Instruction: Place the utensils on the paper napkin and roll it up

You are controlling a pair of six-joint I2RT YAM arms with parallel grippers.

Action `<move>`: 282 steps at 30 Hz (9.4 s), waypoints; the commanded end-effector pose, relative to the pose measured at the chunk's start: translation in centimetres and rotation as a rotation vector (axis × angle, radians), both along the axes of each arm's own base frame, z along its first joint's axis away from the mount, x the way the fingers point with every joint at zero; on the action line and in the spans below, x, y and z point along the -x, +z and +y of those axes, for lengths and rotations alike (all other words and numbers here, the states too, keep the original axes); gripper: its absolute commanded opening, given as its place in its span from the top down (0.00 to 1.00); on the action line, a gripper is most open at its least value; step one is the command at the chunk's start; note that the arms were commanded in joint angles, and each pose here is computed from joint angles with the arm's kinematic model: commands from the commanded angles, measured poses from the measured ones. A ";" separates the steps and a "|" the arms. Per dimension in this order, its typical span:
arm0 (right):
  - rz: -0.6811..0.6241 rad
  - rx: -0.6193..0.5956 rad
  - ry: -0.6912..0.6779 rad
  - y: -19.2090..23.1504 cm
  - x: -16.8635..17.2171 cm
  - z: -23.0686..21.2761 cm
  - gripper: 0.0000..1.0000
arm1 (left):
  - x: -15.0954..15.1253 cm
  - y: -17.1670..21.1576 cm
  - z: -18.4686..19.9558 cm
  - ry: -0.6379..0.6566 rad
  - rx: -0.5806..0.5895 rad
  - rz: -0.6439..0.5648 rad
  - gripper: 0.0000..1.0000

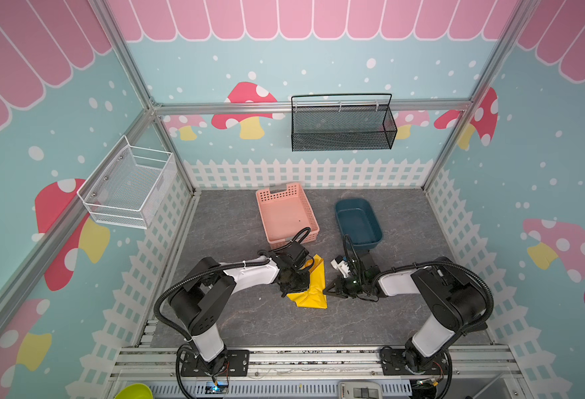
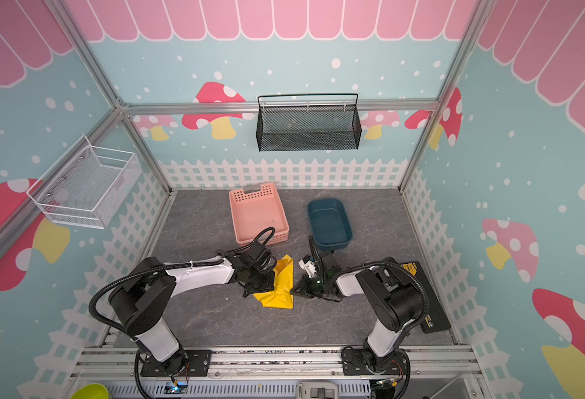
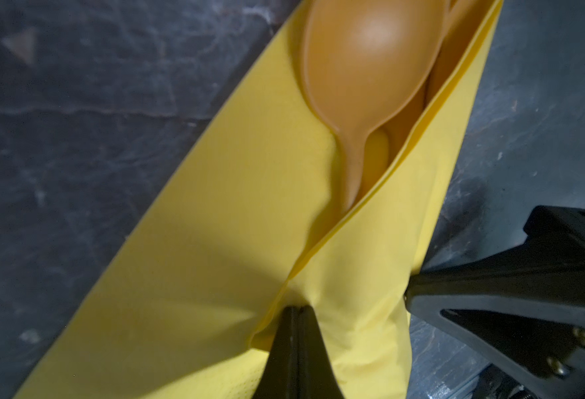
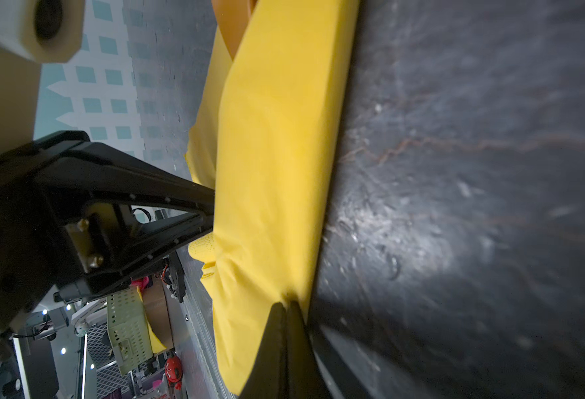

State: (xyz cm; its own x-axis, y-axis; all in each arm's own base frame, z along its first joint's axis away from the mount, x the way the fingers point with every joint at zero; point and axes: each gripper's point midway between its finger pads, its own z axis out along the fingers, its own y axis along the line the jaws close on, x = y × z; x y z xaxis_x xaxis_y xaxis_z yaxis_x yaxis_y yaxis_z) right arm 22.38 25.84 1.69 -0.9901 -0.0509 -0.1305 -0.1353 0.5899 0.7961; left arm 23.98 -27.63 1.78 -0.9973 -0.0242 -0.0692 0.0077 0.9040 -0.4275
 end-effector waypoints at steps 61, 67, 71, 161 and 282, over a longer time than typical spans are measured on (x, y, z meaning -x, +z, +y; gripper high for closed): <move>-0.048 0.110 -0.055 -0.3 -7.2 -1.9 1.00 | 2.7 -4.2 3.6 -0.012 -0.190 0.107 0.98; -0.114 0.039 -0.052 2.8 -9.1 -0.6 1.00 | 2.7 -4.3 3.7 -0.011 -0.193 0.108 0.98; -0.124 0.011 -0.049 3.0 -9.8 -0.1 1.00 | 2.7 -4.4 3.7 -0.010 -0.195 0.111 0.98; 0.016 -0.012 0.067 2.4 -1.3 -0.3 1.00 | 2.5 -4.2 3.4 -0.044 -0.210 0.120 0.99; -0.091 0.105 -0.040 4.2 -4.6 2.5 0.98 | -0.2 -2.2 0.9 -0.136 -0.085 -0.003 1.00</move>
